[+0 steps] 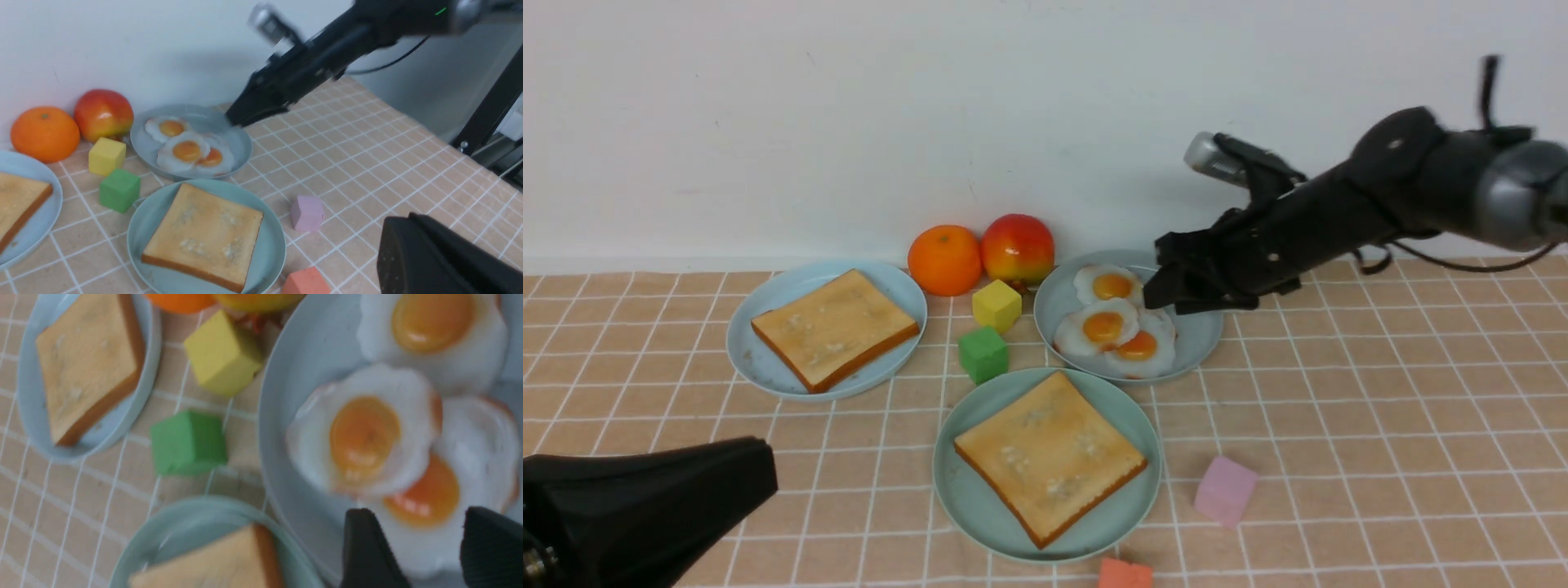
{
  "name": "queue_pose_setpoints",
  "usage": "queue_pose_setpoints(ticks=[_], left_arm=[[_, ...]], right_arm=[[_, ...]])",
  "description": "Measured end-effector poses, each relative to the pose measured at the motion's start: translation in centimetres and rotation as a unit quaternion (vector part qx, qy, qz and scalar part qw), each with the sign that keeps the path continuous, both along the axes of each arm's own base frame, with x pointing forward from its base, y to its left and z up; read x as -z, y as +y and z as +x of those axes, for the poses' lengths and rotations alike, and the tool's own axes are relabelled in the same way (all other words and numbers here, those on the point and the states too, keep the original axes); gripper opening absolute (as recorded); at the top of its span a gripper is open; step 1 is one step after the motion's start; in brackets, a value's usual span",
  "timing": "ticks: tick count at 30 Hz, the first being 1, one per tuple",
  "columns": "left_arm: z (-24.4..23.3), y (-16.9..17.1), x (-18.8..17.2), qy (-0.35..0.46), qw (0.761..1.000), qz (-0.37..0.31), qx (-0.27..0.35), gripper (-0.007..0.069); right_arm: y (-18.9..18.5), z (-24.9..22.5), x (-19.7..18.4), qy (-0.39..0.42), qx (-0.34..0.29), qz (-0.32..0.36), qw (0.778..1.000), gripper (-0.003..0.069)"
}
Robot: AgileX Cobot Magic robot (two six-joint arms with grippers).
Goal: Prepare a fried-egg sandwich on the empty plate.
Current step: Use the right arm to grab a fried egg
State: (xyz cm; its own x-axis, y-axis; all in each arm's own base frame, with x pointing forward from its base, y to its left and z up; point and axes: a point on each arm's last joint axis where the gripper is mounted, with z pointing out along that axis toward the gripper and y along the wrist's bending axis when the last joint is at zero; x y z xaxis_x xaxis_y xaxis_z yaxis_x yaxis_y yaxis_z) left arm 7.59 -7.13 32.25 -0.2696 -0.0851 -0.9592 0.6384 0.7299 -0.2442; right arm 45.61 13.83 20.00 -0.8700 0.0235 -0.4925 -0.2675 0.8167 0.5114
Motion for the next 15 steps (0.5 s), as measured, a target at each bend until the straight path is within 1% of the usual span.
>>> queue_pose_setpoints(ticks=[4,9,15], left_arm=[[0.0,0.0,0.0,0.000,1.000,0.000,0.000,-0.0013],[0.0,0.0,0.0,0.001,1.000,-0.002,0.000,-0.0013],[0.0,0.0,0.0,0.001,1.000,-0.003,0.000,-0.0013]], right_arm=[[0.4,2.1,1.8,0.000,0.003,0.005,1.000,0.0380],[0.8,3.6,3.3,0.001,0.009,0.019,1.000,0.0385],[1.4,4.1,4.4,0.011,0.022,0.043,0.999,0.0385]])
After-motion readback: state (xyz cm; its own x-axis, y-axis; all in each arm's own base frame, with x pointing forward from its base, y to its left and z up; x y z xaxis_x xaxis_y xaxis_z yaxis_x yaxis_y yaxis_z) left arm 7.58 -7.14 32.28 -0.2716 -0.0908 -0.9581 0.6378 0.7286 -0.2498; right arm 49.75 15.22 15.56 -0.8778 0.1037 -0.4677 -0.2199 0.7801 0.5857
